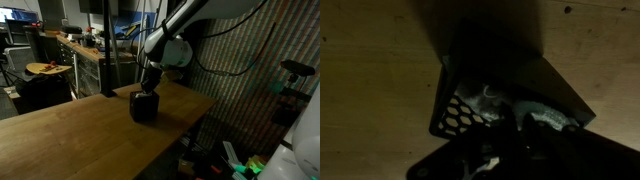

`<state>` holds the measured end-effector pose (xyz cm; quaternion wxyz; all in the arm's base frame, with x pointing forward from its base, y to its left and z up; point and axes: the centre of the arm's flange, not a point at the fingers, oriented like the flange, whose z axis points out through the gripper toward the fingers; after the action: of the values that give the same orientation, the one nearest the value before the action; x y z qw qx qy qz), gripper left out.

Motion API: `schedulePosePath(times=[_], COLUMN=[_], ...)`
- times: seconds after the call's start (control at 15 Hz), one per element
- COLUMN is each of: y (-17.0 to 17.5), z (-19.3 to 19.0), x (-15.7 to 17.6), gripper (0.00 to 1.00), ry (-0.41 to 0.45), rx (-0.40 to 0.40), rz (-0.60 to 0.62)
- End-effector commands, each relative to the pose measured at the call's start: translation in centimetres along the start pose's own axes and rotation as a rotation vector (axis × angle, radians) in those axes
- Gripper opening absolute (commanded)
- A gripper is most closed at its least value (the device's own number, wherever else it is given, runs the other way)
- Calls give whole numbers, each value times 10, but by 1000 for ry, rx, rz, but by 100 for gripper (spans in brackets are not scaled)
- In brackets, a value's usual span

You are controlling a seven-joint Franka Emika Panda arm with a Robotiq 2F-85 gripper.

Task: Put the white towel in the black box

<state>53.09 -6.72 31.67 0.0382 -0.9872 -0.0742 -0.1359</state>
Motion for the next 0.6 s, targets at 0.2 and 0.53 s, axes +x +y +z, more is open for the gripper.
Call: schedulePosePath(times=[0.2,0.53], y=[7,6], z=[-3,8], x=[3,11], gripper=[4,4], ry=[-21,-43], rx=[-37,-65], rz=[12,10])
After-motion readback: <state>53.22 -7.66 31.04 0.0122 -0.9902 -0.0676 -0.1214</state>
